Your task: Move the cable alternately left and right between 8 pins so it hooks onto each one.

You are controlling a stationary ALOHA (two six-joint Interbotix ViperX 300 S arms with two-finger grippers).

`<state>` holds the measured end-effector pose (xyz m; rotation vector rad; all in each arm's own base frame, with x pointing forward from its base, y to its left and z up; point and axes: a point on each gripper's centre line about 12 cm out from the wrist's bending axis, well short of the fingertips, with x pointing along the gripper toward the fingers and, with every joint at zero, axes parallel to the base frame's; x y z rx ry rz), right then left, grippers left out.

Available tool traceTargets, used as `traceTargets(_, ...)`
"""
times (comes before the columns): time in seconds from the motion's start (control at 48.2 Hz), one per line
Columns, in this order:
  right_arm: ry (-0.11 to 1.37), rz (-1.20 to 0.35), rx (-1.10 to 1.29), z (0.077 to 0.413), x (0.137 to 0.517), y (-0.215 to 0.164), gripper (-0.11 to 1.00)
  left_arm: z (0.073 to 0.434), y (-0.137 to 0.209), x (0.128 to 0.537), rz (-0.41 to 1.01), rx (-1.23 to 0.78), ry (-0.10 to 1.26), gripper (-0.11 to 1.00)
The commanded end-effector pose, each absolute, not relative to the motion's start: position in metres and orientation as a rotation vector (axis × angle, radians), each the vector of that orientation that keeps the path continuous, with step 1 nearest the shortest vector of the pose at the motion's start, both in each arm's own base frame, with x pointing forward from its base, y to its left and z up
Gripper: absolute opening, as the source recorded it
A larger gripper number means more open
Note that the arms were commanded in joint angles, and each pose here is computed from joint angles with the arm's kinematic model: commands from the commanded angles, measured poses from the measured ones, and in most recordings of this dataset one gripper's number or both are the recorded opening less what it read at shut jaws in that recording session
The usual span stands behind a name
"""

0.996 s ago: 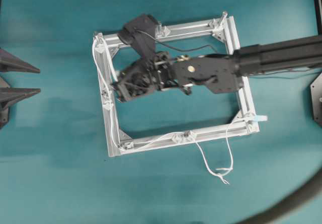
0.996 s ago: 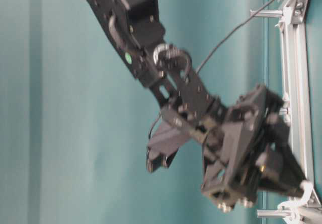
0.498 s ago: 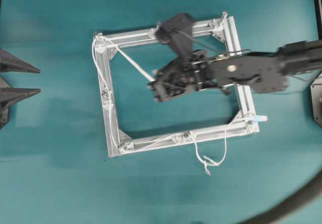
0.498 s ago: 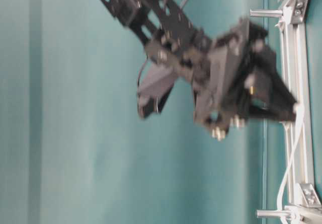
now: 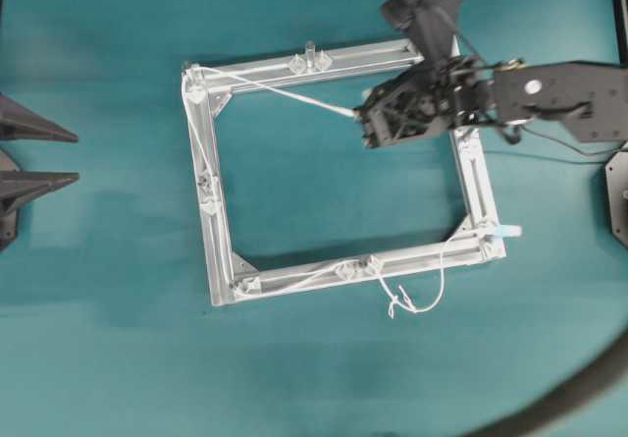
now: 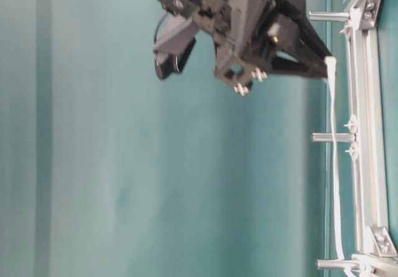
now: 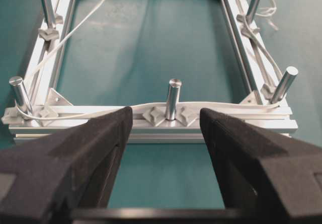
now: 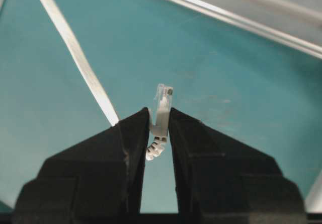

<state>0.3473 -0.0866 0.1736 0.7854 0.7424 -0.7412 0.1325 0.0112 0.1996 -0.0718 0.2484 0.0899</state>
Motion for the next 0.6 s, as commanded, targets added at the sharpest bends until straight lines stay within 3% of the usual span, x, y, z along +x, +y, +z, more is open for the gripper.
traceTargets(0.0, 0.705, -0.745, 0.786, 0.188, 0.337, -0.091, 0.15, 0.203, 0.011, 0.134, 0.088, -0.071, 0.242, 0.67)
traceTargets(0.249, 0.691, -0.839, 0.775, 0.19, 0.298, -0.114, 0.15, 0.204, 0.011, 0.134, 0.088, -0.071, 0.241, 0.67)
traceTargets(0.581, 0.674, -0.847, 0.616, 0.192, 0.29, -0.134, 0.15, 0.203, 0.011, 0.134, 0.088, -0.071, 0.242, 0.67)
